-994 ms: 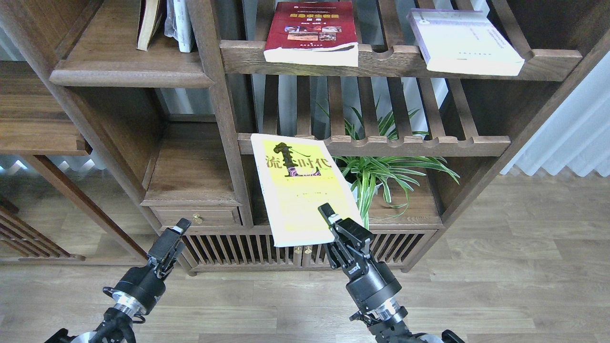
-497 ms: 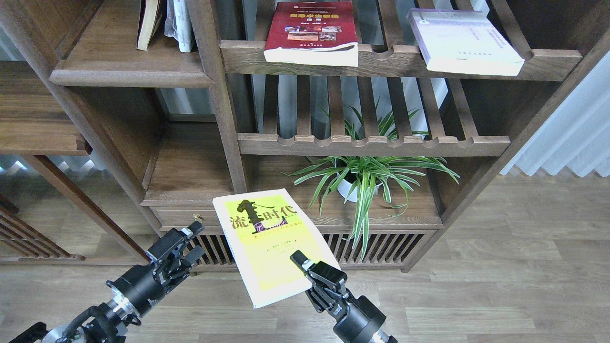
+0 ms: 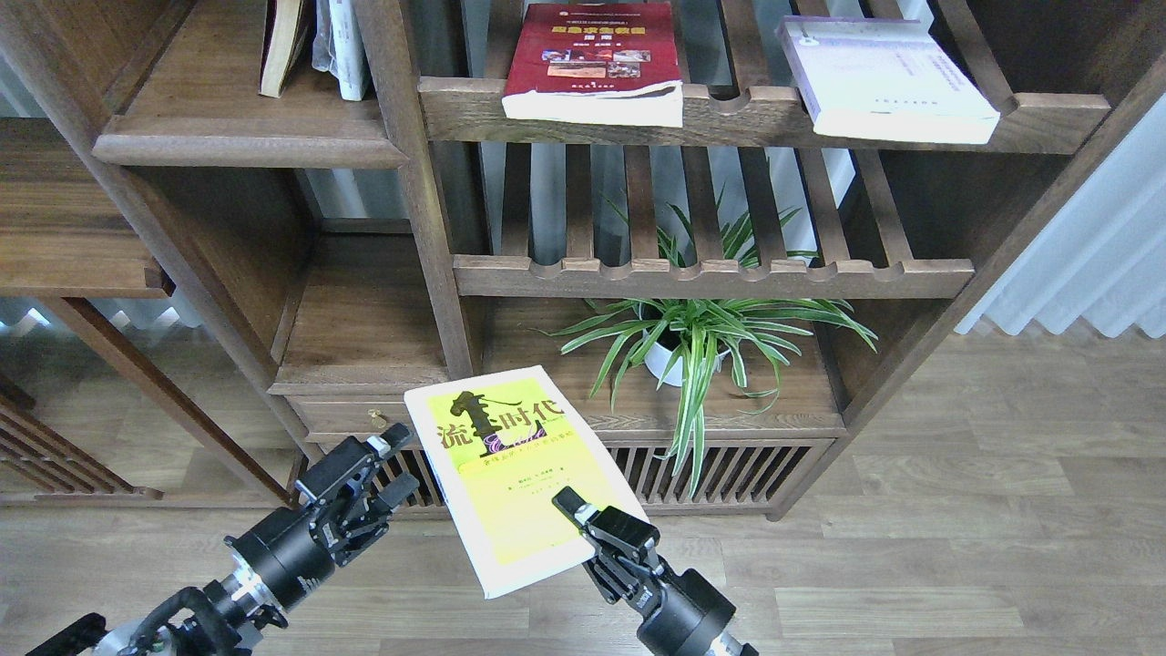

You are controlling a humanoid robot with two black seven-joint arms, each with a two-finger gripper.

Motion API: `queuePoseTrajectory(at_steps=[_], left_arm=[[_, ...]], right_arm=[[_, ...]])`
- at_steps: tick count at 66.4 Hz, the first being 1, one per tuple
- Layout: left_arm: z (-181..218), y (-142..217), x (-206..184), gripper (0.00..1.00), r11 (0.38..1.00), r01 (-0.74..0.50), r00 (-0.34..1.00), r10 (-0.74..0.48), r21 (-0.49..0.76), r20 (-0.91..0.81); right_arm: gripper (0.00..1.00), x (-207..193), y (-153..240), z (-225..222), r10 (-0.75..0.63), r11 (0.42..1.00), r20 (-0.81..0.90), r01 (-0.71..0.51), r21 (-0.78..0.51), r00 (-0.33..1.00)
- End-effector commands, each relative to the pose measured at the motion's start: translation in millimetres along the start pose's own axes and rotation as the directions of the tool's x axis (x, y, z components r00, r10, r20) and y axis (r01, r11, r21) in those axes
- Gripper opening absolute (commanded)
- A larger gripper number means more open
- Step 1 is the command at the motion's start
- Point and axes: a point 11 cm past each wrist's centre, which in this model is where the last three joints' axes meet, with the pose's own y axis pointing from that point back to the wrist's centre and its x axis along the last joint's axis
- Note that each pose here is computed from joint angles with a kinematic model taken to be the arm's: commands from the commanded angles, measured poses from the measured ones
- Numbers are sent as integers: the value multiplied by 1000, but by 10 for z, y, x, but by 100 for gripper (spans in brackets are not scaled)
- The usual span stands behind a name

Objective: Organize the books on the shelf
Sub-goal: 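Grasp the yellow book's edge with the left gripper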

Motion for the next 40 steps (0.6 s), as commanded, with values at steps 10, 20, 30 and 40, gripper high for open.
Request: queuePoseTrajectory(at_steps=[10, 20, 30, 40], left_arm=[[-159, -51, 94, 100, 998, -28, 1000, 29, 55, -8], [-237, -59, 169, 98, 995, -51, 998, 52, 81, -19], [-248, -44, 224, 85, 995, -66, 997, 68, 76, -31], [-259, -67, 209, 75, 995, -59, 997, 62, 78, -34]], right_arm=[[5, 47, 25, 138, 14, 999, 12, -14, -36, 1000], [5, 59, 28, 206, 18, 998, 16, -17, -65, 1000], [5, 65, 29, 238, 21, 997, 13, -20, -79, 1000], [5, 81, 50, 268, 26, 996, 18, -25, -88, 999]])
